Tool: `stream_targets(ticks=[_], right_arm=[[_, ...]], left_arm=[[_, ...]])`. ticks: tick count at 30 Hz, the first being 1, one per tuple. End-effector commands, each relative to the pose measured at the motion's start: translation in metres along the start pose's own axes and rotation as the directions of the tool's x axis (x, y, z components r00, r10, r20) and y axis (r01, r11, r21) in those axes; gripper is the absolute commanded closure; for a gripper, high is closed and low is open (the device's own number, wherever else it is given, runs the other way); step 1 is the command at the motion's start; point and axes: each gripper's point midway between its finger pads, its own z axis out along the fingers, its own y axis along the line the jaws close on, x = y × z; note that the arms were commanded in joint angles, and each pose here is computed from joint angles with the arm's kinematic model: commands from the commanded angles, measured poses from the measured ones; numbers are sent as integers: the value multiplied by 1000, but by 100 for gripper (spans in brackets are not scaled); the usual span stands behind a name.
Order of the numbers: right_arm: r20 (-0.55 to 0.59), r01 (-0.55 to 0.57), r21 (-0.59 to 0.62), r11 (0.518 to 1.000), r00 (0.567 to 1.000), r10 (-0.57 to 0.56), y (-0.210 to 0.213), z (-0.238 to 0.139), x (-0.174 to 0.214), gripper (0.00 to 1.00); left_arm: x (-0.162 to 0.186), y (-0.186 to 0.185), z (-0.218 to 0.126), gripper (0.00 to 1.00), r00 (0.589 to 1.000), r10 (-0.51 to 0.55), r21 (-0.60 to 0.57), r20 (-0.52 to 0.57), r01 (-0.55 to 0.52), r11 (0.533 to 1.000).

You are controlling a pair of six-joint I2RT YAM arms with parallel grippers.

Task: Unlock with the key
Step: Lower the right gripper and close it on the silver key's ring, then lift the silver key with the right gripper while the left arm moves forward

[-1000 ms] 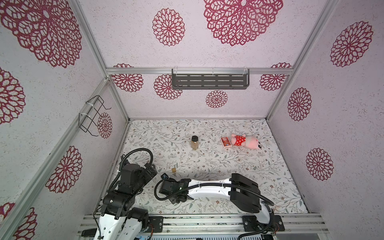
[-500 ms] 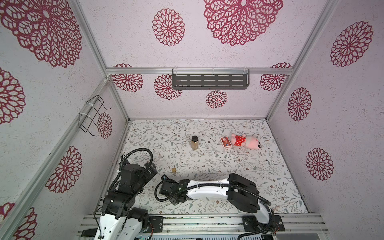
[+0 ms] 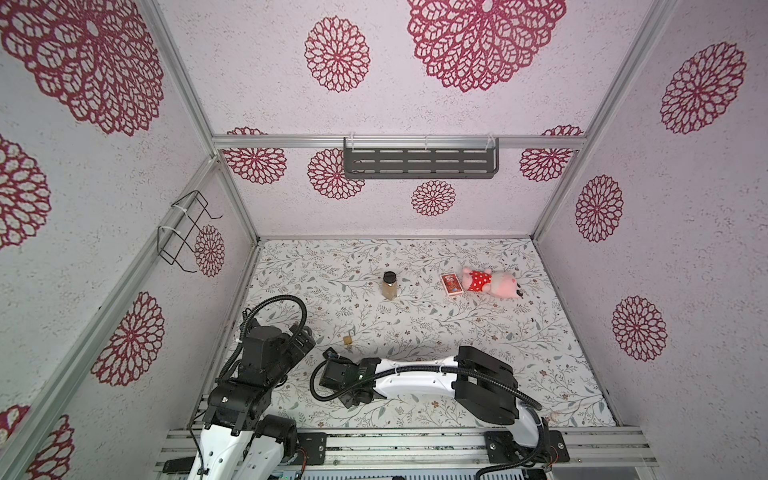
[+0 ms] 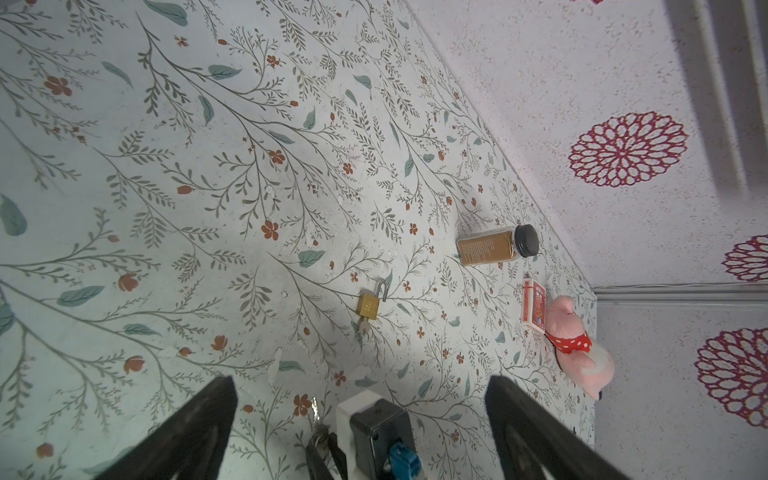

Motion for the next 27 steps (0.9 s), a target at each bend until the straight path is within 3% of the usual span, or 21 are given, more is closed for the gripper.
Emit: stream_targets(ticks=[1,19,27], right_arm=[[-21,-8,42,999,1000,8,-16,0,5,80],[14,9,12,1000,1000,-9,-18,-8,-9,95],[83,-27,-83,996,996,33,-21,-25,-16,100]], left_arm=[[-5,-5,-1,3,1000,0,15,16,0,1000],[0,-5,-3,3,999,-34,22,-12,34,999],[-2,-13,-9,3,998,-53,41,-29,54,998]])
